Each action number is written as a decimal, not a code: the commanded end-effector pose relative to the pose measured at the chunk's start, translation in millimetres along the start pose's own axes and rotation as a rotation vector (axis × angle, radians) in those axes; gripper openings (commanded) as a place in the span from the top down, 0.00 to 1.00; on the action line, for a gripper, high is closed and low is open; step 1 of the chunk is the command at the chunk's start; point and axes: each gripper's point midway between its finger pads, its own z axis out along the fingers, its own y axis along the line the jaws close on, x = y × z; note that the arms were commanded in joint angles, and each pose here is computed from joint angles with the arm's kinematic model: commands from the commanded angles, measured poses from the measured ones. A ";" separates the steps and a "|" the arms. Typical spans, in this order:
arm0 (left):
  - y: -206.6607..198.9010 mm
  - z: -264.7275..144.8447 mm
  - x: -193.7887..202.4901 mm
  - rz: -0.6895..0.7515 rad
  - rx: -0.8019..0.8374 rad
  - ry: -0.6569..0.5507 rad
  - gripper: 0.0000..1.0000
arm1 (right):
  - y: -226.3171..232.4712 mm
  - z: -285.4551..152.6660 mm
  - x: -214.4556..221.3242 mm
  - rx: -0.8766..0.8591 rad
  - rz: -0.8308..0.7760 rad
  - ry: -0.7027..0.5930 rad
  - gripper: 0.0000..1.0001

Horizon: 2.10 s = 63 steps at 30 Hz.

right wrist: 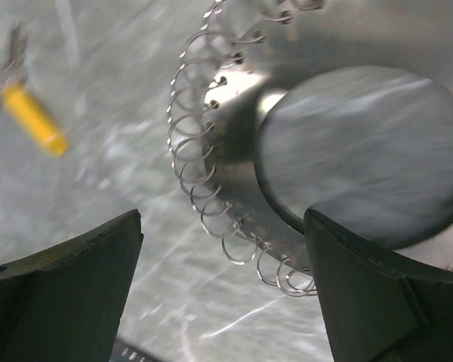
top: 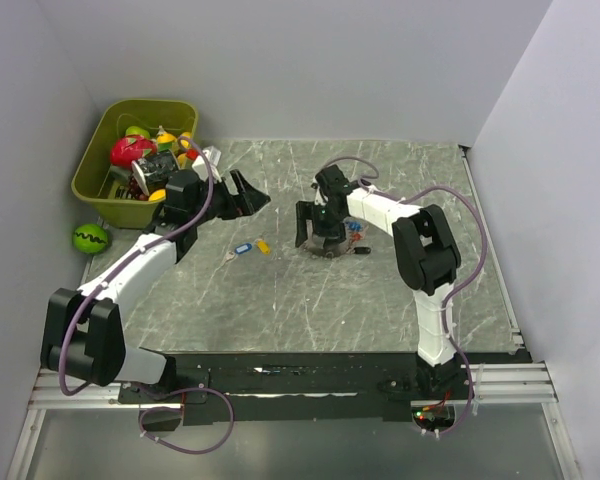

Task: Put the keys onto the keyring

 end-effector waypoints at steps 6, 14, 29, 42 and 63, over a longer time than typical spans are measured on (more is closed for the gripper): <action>-4.7 15.1 10.9 -0.037 0.039 0.052 0.04 | 53.0 -65.8 -53.7 -0.142 -0.032 -0.218 0.05; 20.4 49.8 65.6 -0.160 -0.033 0.233 0.04 | -10.8 -77.9 -83.2 0.017 0.044 -0.275 0.05; 32.1 104.3 160.5 -0.248 -0.091 0.478 0.04 | -81.0 -46.2 -37.8 0.098 0.169 -0.129 0.05; 39.1 135.1 171.3 -0.249 -0.097 0.532 0.34 | -75.5 -22.5 25.5 -0.020 0.225 -0.028 0.39; 17.3 165.9 130.0 -0.066 -0.085 0.505 0.44 | -3.2 -49.3 82.3 -0.236 0.171 -0.045 0.68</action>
